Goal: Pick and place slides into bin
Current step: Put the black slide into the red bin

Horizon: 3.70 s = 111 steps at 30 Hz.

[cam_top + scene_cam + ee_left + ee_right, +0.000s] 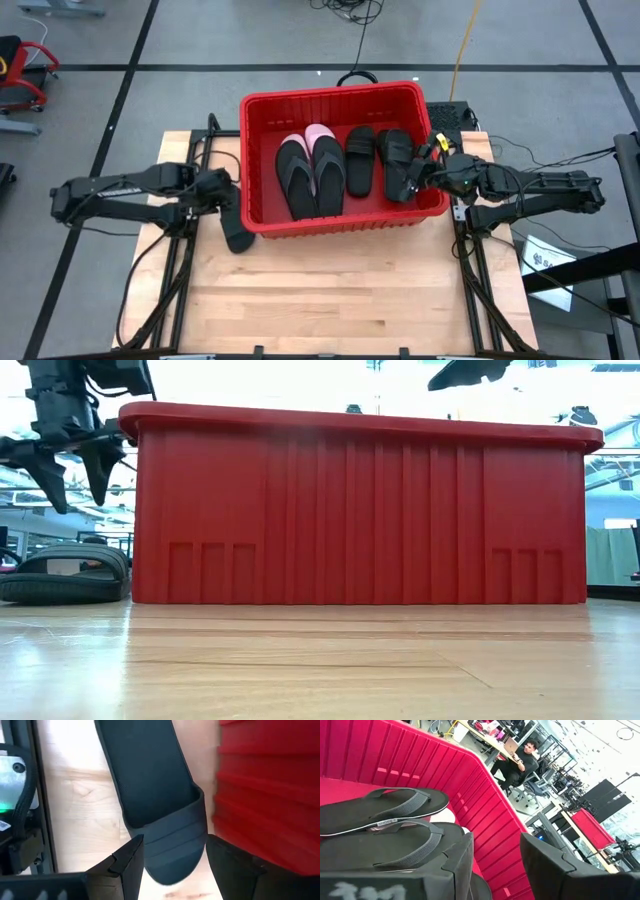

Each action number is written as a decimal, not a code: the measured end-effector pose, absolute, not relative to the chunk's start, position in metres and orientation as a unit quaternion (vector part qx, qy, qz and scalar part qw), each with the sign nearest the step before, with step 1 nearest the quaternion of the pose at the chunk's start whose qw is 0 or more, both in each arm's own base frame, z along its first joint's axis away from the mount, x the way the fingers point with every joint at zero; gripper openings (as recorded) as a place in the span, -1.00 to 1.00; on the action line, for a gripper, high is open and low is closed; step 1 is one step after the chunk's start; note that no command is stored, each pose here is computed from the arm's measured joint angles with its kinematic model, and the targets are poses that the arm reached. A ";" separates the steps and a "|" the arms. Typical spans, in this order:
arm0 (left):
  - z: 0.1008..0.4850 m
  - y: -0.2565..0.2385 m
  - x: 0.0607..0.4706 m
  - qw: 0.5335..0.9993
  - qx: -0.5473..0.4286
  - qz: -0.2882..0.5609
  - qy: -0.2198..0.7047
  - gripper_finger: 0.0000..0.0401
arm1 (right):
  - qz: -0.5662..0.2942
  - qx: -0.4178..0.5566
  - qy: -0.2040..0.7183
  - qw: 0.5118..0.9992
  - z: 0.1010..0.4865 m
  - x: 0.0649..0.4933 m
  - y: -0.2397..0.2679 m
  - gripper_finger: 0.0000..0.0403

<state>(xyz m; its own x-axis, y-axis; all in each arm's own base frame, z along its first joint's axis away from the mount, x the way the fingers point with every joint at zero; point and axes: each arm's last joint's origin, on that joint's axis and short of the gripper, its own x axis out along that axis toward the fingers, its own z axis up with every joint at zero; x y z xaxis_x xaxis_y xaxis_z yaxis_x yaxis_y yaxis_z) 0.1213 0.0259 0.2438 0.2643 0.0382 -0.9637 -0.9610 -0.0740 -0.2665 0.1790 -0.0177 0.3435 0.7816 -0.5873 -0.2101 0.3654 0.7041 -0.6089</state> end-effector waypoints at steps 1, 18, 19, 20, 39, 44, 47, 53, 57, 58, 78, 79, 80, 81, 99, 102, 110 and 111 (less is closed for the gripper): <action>0.243 0.028 0.122 0.548 -0.576 0.448 0.409 0.02 | -0.264 -0.279 0.198 0.902 0.344 0.179 -0.018 -0.25; 0.238 0.060 0.120 0.687 -0.414 0.266 0.534 0.02 | -0.256 -0.315 0.209 0.890 0.343 0.179 -0.018 -0.25; 0.236 0.061 0.121 0.690 -0.403 0.258 0.543 0.02 | -0.256 -0.315 0.209 0.890 0.343 0.179 -0.018 -0.25; 0.235 0.062 0.123 0.692 -0.396 0.252 0.549 0.02 | -0.256 -0.316 0.209 0.889 0.343 0.179 -0.018 -0.25; 0.199 0.073 0.143 0.682 -0.368 0.163 0.611 0.02 | -0.254 -0.323 0.211 0.887 0.344 0.179 -0.018 -0.25; 0.189 0.071 0.141 0.682 -0.370 0.155 0.611 0.02 | -0.254 -0.324 0.211 0.886 0.344 0.179 -0.018 -0.25; 0.186 0.070 0.140 0.683 -0.364 0.149 0.615 0.02 | -0.255 -0.324 0.211 0.887 0.344 0.179 -0.018 -0.25; 0.185 0.069 0.140 0.686 -0.368 0.128 0.614 0.02 | -0.255 -0.323 0.211 0.886 0.344 0.179 -0.018 -0.25; 0.185 0.067 0.140 0.689 -0.370 0.101 0.615 0.02 | -0.256 -0.323 0.211 0.886 0.344 0.179 -0.018 -0.25; 0.185 0.066 0.141 0.690 -0.368 0.099 0.615 0.02 | -0.256 -0.323 0.211 0.886 0.344 0.179 -0.018 -0.25; 0.185 0.053 0.146 0.694 -0.339 0.068 0.632 -0.57 | -0.256 -0.323 0.211 0.886 0.344 0.179 -0.018 -0.25; 0.185 0.052 0.146 0.694 -0.337 0.067 0.632 -0.66 | -0.256 -0.323 0.211 0.886 0.344 0.179 -0.018 -0.25; 0.185 0.052 0.147 0.694 -0.336 0.065 0.633 -0.75 | -0.256 -0.323 0.211 0.886 0.344 0.179 -0.018 -0.25; 0.185 0.051 0.147 0.694 -0.334 0.064 0.634 -0.84 | -0.256 -0.323 0.211 0.886 0.344 0.179 -0.018 -0.25; 0.192 0.047 0.145 0.665 -0.402 0.102 0.621 -0.99 | -0.256 -0.326 0.212 0.885 0.344 0.179 -0.018 -0.25; 0.202 0.046 0.143 0.672 -0.402 0.103 0.614 -0.99 | -0.256 -0.326 0.212 0.885 0.344 0.179 -0.018 -0.25; 0.237 0.044 0.138 0.688 -0.412 0.118 0.585 -0.99 | -0.256 -0.326 0.212 0.885 0.344 0.179 -0.018 -0.25; 0.242 0.044 0.138 0.693 -0.412 0.117 0.580 -0.99 | -0.256 -0.326 0.212 0.885 0.344 0.179 -0.018 -0.25</action>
<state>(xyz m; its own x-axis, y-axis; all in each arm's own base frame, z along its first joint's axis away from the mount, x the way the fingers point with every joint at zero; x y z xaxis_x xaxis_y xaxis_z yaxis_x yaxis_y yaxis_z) 0.1379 0.0441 0.2417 0.2994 -0.3153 -0.9005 -0.6406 0.6330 -0.4346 0.1788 -0.0179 0.3435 0.7793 -0.5911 -0.2080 0.3150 0.6564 -0.6855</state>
